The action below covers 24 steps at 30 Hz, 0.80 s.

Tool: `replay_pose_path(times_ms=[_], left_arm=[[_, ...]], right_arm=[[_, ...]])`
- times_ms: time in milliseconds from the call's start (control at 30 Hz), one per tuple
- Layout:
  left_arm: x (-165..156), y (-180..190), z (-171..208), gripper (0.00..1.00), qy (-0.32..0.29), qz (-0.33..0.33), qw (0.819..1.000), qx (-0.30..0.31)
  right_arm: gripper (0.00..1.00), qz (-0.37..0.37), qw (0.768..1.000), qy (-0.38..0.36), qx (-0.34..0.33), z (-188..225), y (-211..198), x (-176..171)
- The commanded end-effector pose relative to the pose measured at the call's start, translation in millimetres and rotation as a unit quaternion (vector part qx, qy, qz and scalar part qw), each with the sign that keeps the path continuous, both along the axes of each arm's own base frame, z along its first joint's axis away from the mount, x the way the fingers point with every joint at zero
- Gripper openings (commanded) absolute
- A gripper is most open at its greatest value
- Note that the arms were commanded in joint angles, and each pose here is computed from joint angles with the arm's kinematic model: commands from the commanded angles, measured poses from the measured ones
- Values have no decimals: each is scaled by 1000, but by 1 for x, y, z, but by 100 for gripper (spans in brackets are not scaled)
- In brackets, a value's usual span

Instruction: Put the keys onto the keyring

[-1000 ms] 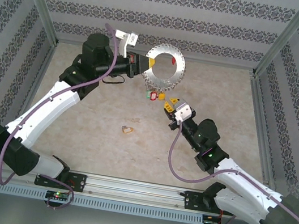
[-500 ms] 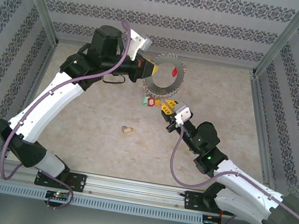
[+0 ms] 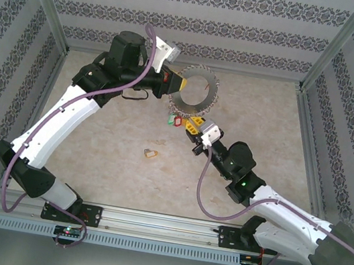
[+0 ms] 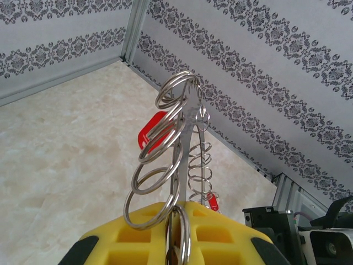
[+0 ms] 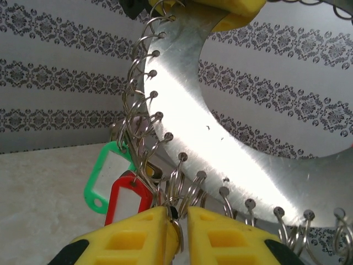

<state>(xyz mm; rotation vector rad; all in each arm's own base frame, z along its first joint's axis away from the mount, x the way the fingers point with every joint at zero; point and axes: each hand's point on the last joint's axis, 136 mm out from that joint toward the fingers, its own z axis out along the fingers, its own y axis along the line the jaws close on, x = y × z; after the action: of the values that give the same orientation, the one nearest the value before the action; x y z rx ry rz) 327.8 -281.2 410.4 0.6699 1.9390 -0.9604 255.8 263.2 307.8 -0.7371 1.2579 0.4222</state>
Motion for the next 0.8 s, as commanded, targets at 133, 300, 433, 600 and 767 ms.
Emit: replay_pose_path(times_ms=[133,300,433,600,767], left_arm=[[-9,-5,26,0,-35,-15,999,-32],[-11,-5,27,0,-36,-16,999,-36],[-11,-5,28,0,-38,-15,998,-37],[-12,-5,30,0,-40,-16,998,-39],[-12,-6,29,0,-38,-19,998,-41]], right_arm=[[19,-28,999,-39,11,27,-3,6],[20,-29,999,-41,-11,20,-2,7],[20,-26,998,-45,-29,16,-1,6],[22,-26,998,-44,-40,12,-2,6],[19,-34,998,-46,-34,16,-4,9]])
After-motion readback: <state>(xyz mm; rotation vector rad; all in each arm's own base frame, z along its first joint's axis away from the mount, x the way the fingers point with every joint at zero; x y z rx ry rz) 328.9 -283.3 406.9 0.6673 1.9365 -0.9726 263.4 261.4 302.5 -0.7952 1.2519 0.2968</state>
